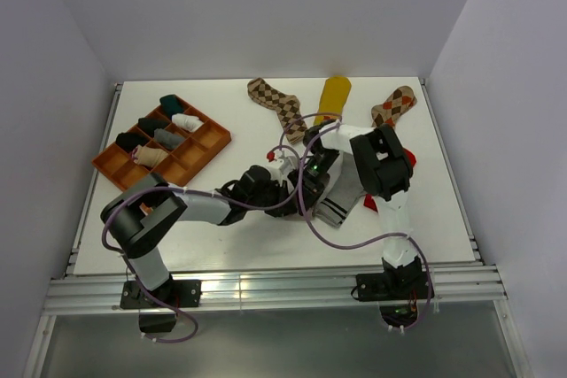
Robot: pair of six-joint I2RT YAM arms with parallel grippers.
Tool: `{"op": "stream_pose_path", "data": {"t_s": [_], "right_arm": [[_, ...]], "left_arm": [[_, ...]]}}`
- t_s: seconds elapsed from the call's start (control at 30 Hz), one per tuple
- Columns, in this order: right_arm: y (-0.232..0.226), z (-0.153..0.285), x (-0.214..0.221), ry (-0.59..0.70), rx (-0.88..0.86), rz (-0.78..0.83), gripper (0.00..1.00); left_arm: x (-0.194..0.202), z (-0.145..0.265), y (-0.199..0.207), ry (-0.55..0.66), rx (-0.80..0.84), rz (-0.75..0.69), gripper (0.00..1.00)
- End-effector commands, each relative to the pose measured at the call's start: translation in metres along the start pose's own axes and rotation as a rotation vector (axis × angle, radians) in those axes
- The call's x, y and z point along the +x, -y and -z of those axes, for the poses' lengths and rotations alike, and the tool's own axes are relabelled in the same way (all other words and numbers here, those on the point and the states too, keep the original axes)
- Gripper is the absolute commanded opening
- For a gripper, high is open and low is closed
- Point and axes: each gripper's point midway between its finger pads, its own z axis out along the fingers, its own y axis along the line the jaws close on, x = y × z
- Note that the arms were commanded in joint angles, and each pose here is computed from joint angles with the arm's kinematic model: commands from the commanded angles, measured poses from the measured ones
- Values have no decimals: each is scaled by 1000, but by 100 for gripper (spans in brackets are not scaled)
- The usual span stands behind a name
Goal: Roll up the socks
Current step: Roll the sock at the center of the board.
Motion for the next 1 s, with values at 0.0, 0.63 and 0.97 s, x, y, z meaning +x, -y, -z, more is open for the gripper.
{"op": "stream_pose_path", "data": {"t_s": [0.0,0.63,0.97], "right_arm": [[18,18,-12,56,175,114,37],[40,84,-43,312,497,102,37],[55,75,-68,277,531,91,36]], "left_arm": [[30,7,-24,-119,-164,50,3],[44,29,-24,-224,-376,269,0],[40,44,-13,-281,-428,325,0]]}}
